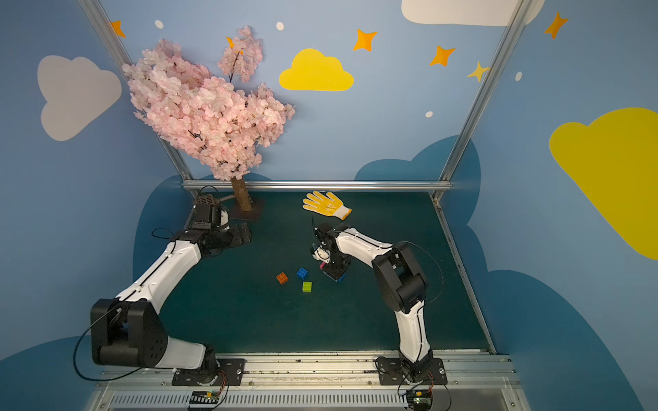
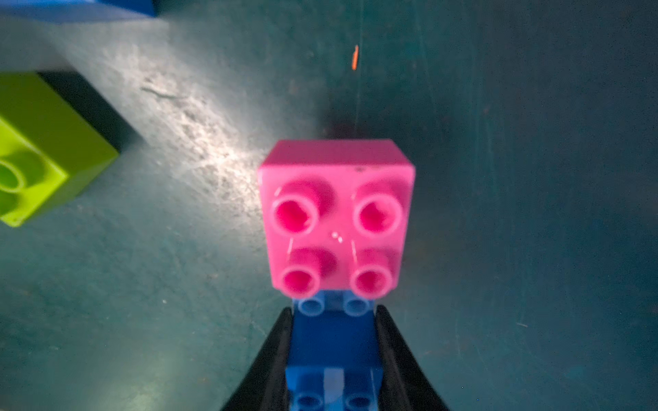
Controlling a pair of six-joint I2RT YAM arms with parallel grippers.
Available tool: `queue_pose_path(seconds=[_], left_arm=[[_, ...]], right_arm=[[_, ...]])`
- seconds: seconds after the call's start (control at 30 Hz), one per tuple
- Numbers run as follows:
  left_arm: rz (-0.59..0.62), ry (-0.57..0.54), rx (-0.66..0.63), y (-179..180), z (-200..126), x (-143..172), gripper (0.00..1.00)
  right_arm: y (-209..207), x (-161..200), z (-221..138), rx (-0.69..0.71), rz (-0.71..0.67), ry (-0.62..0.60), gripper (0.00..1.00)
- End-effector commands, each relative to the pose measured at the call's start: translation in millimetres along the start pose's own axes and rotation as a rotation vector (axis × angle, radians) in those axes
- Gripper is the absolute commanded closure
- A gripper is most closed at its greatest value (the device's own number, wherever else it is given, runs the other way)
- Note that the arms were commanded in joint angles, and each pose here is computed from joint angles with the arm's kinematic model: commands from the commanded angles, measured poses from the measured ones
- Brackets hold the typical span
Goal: Assemble the letter y with lego
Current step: Pick up the lego brick from the center of the board.
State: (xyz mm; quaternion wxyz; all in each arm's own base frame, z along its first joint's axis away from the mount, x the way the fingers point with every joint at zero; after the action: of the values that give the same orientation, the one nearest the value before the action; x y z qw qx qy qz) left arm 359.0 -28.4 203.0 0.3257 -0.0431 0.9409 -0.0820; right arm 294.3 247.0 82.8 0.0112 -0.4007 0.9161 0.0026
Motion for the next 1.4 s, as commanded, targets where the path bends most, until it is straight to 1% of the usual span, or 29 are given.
queue_pose_path(seconds=[0.0, 0.07, 0.17, 0.2, 0.27, 0.33, 0.37, 0.53, 0.7, 1.17, 1.27, 1.37], left_arm=[[-0.003, -0.012, -0.008, 1, -5, -7, 0.0], [-0.004, -0.009, -0.009, 1, -4, -6, 0.0], [-0.004, -0.009, -0.006, 0, -4, -7, 0.0], [-0.003, -0.009, -0.004, 0, -4, -7, 0.0], [-0.004, -0.009, -0.003, 0, -3, -7, 0.0], [-0.003, -0.008, -0.004, 0, -4, -6, 0.0], [-0.003, -0.01, -0.005, 0, -4, -6, 0.0], [-0.003, -0.008, -0.004, 1, -3, -6, 0.0], [-0.003, -0.008, -0.003, 0, -3, -6, 0.0], [-0.002, -0.008, -0.004, 1, -3, -6, 0.0], [-0.001, -0.006, -0.003, 1, -3, -6, 0.0], [0.0, -0.008, -0.003, 0, -3, -6, 0.0]], right_arm=[[7, 9, 31, -0.016, -0.011, 0.093, 0.94], [7, 7, 26, -0.012, -0.009, 0.069, 0.92], [6, 3, 14, -0.014, -0.007, 0.026, 0.86], [6, 2, 10, -0.009, -0.007, 0.017, 0.82], [5, 0, 6, -0.005, -0.008, 0.008, 0.79], [5, -1, 2, -0.002, -0.007, -0.003, 0.71], [4, -2, 1, 0.002, -0.007, -0.007, 0.64], [3, -6, -8, 0.004, -0.006, -0.041, 0.55], [3, -13, -15, -0.014, -0.001, -0.069, 0.54], [3, -21, 9, -0.061, 0.007, -0.027, 0.55], [3, -21, 13, -0.064, 0.01, -0.018, 0.58], [3, -21, 13, -0.071, 0.012, -0.02, 0.65]])
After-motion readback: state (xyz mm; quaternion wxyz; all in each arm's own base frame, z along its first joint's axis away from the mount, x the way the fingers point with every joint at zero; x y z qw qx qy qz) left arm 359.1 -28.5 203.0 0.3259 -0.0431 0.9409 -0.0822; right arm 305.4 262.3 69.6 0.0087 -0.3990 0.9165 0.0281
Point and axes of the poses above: each gripper's point midway between its finger pads, its own z axis out along the fingers, its own y axis along the line the jaws close on, x = y × z, the point moved 5 cm from there along -z, back along the fingers, and after that the axes turned 11 degrees about z, right-handed, at the moved point
